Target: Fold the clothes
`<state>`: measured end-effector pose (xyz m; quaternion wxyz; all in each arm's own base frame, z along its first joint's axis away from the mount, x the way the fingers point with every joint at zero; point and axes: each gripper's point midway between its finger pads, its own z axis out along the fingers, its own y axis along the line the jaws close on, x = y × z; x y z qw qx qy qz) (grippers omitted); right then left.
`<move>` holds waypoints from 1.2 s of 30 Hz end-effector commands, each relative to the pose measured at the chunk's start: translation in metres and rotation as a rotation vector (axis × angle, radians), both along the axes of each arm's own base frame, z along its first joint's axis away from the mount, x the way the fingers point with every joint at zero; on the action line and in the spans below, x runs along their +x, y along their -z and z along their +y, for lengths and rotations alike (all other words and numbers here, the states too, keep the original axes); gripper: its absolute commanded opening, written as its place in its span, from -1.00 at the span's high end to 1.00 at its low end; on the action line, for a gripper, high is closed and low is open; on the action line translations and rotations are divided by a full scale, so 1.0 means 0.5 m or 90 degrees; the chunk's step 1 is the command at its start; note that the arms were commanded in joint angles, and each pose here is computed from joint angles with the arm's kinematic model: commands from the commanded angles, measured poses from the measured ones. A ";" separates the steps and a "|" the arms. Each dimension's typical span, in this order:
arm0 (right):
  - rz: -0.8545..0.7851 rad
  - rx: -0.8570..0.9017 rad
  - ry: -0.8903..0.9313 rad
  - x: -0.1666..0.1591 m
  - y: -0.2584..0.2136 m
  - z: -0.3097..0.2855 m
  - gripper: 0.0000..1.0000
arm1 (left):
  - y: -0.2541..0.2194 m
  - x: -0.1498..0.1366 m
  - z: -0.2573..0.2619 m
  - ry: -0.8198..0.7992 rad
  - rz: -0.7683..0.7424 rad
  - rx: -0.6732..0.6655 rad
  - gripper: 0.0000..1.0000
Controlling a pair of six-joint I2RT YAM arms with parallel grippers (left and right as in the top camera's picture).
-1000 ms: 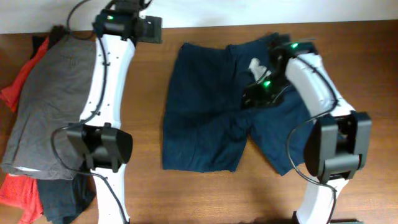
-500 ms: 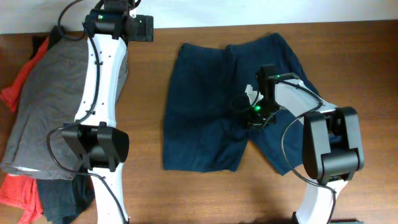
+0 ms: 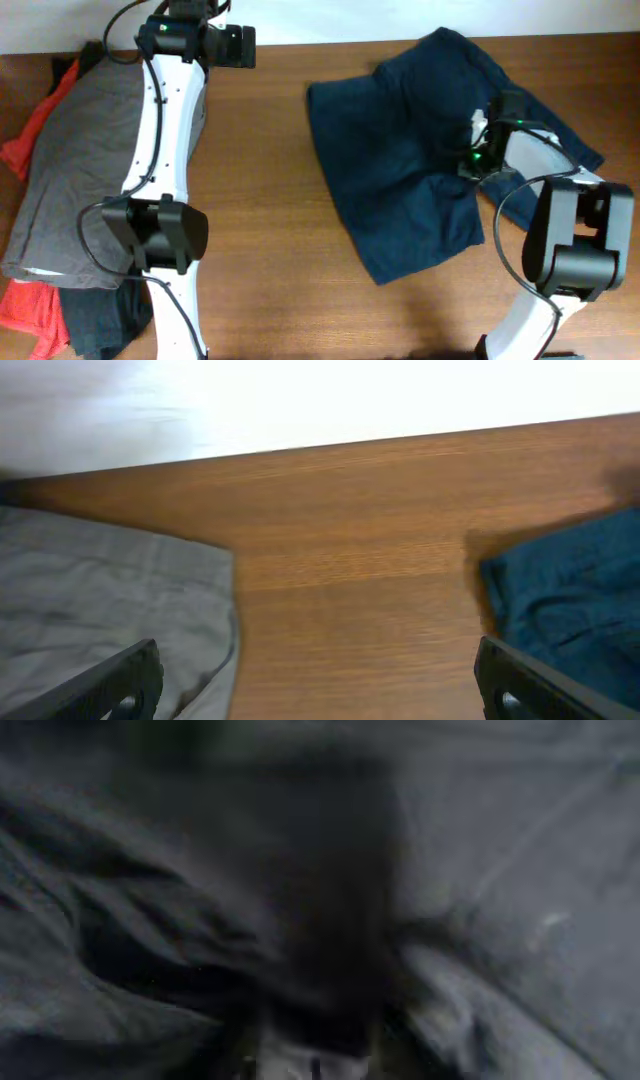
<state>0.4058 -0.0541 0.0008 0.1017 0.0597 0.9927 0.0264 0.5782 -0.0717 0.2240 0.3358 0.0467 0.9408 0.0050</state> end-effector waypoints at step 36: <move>-0.042 0.089 -0.122 0.077 -0.314 0.131 -0.39 | 0.435 0.071 -0.339 0.289 0.066 -0.144 -0.22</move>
